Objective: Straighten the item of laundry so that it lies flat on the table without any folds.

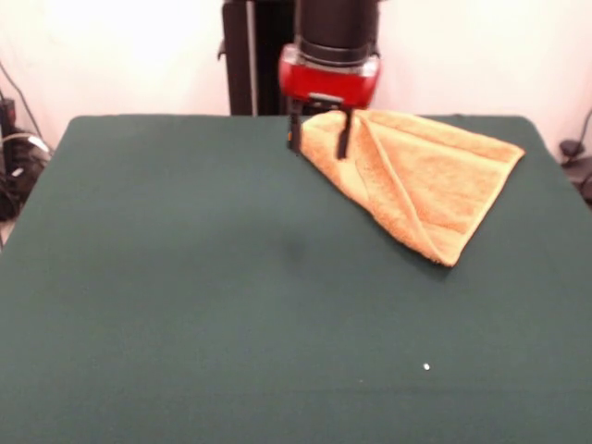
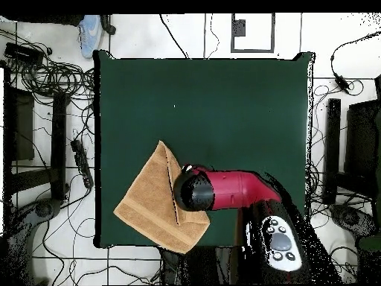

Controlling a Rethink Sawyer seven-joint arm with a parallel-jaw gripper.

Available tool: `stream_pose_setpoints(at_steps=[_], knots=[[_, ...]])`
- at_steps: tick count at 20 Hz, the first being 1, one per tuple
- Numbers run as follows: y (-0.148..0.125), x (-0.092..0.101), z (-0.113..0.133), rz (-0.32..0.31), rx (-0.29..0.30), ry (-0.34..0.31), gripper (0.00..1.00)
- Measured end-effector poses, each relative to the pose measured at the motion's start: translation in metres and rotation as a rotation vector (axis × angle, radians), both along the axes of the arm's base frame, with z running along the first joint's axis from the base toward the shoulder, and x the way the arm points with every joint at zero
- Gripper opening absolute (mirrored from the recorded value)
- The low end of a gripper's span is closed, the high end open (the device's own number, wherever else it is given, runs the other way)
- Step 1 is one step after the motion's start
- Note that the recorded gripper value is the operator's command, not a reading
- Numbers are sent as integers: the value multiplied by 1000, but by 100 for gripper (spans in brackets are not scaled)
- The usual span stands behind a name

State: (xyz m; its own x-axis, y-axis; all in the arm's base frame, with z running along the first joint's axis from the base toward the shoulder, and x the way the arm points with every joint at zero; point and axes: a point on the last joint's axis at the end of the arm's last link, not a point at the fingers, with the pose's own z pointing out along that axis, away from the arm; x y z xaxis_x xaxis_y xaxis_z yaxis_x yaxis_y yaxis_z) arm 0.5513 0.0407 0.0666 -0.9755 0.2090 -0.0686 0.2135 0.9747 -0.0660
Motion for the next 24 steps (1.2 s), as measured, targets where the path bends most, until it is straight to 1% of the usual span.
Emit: stream_pose_setpoints(at_steps=[4,6,8,11,17,21,24], knots=[[35,-19,-11,31,33,-14,100],[56,-36,-20,54,52,-13,100],[63,-44,-23,62,60,-12,100],[80,-65,-38,77,80,-9,100],[88,-88,-64,86,97,-17,100],[86,-101,-89,75,111,-19,100],[82,-109,-102,62,118,-20,100]])
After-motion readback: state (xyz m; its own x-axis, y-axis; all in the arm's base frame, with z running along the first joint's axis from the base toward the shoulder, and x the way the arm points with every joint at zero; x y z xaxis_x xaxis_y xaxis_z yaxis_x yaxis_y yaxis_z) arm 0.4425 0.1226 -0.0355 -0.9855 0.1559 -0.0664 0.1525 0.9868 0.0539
